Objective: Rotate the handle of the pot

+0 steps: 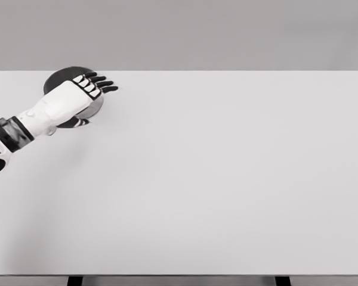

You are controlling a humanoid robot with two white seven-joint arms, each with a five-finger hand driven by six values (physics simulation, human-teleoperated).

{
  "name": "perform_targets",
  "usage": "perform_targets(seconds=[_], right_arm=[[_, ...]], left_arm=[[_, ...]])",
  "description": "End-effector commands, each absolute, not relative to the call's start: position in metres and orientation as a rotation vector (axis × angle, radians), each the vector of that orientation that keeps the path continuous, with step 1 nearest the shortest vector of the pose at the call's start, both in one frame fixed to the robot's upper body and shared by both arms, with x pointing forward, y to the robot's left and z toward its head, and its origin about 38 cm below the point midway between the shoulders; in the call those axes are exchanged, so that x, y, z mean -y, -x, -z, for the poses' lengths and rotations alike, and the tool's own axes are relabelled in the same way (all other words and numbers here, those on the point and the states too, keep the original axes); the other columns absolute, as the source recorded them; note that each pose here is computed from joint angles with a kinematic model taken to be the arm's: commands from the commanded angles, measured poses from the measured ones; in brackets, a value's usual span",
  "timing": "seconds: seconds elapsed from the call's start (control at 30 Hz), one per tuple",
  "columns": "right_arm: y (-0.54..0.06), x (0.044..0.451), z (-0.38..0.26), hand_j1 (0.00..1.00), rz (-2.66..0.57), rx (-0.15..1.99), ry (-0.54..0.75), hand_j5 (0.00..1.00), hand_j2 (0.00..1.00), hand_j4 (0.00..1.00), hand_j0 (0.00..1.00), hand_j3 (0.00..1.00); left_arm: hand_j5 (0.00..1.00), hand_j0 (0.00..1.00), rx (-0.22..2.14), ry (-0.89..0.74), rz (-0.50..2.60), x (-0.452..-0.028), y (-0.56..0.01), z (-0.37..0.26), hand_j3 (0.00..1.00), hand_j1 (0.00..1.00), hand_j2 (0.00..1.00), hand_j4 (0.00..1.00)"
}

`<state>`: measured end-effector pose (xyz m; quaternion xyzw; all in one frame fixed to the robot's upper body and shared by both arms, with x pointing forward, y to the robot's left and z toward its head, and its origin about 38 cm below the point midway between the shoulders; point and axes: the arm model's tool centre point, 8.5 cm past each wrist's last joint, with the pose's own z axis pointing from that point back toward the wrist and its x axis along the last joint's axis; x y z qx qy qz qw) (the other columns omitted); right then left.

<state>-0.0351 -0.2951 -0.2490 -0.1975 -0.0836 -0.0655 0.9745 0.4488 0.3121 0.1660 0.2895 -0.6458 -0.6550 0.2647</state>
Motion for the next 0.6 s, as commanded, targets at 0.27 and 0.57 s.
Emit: perform_targets(seconds=[0.27,0.57], right_arm=[[0.035,0.295,0.249,1.0,0.135,0.169,0.399,1.0,1.0,1.0,1.0,1.0],[0.035,0.295,0.249,1.0,0.133,0.169,0.399,1.0,1.0,1.0,1.0,1.0]], left_arm=[[1.0,1.0,1.675,-0.803,1.712,-0.338,-0.454,-0.155,1.0,1.0,1.0,1.0],[1.0,1.0,1.641,-0.845,1.67,-0.358,-0.458,-0.16,1.0,1.0,1.0,1.0]])
